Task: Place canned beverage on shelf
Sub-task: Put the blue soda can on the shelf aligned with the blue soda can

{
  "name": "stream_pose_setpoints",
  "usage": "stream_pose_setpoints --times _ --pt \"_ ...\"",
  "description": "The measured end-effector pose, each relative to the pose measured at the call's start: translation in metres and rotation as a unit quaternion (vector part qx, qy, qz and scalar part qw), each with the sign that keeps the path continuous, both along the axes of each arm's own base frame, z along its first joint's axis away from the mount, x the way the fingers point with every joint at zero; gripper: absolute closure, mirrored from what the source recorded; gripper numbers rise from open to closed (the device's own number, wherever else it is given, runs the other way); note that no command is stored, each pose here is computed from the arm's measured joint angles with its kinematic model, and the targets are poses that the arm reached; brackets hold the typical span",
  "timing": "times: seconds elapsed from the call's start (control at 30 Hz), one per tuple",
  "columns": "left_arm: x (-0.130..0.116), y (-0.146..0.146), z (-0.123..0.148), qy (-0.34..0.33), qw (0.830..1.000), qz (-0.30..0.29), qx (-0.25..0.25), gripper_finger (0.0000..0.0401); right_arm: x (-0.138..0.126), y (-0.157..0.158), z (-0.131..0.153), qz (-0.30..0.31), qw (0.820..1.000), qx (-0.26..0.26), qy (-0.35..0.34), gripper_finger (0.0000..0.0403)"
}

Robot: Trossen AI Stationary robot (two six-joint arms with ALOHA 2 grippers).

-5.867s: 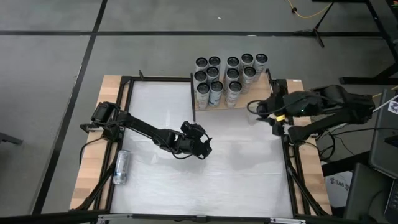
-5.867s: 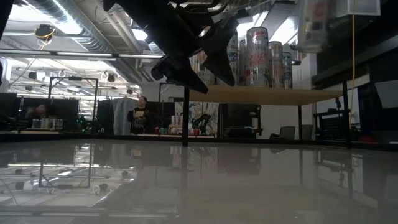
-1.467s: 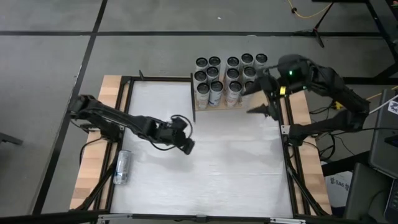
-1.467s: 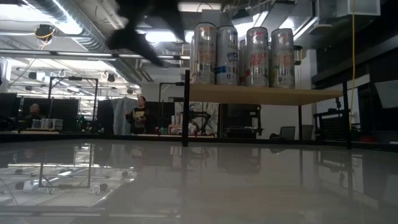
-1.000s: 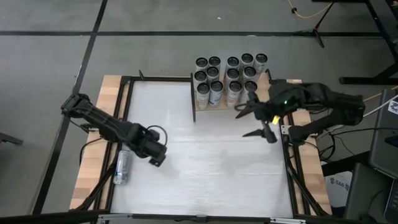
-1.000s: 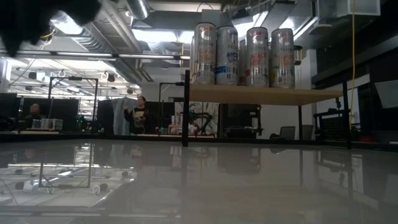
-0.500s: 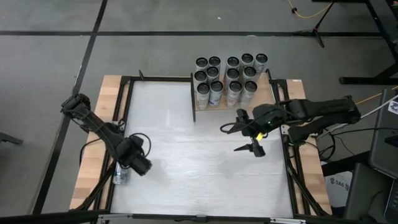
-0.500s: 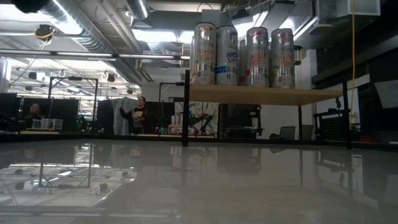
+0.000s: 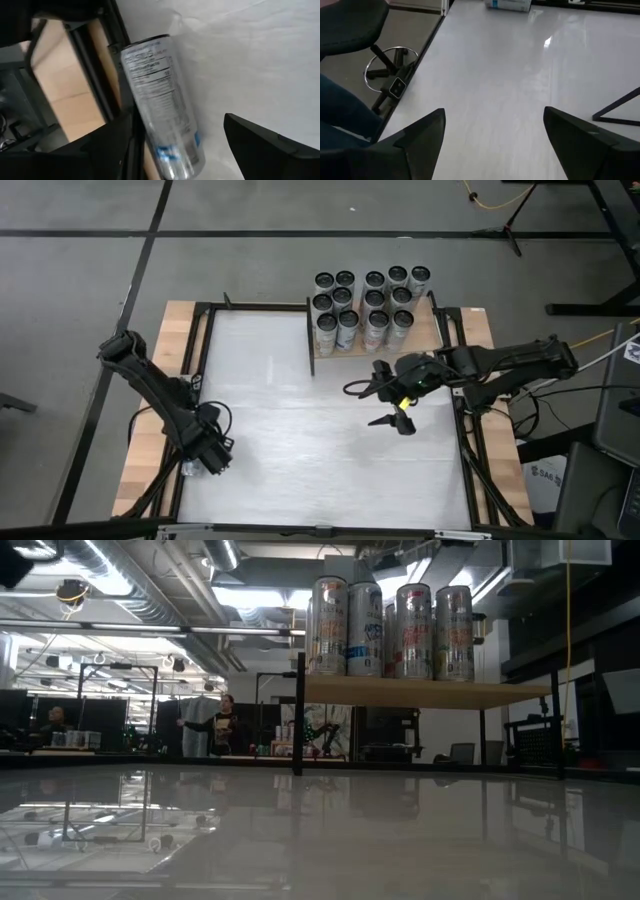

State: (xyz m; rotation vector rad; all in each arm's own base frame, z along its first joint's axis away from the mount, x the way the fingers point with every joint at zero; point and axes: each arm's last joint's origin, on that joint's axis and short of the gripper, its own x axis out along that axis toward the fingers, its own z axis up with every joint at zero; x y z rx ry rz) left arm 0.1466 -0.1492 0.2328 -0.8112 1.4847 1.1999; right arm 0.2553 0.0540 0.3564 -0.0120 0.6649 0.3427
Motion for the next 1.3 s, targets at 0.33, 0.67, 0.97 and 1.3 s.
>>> stream_pose_setpoints --times 0.33,0.67,0.97,1.3 --pt "-0.014 0.011 -0.045 0.047 0.999 0.02 -0.001 0.0089 0.009 0.002 -0.007 0.0 1.0 -0.001 0.008 0.0077" --pt "-0.014 0.011 -0.075 0.001 0.999 0.02 -0.044 0.0091 0.01 0.002 -0.008 0.0 1.0 -0.002 0.01 0.0077" --pt "-0.01 0.009 -0.078 -0.021 0.998 0.02 -0.063 0.0166 0.01 0.002 -0.008 0.0 1.0 -0.002 0.009 0.0077" --pt "0.019 0.002 -0.066 -0.155 0.986 0.006 -0.065 0.0182 0.01 0.002 -0.008 0.0 1.0 -0.002 0.009 0.0077"
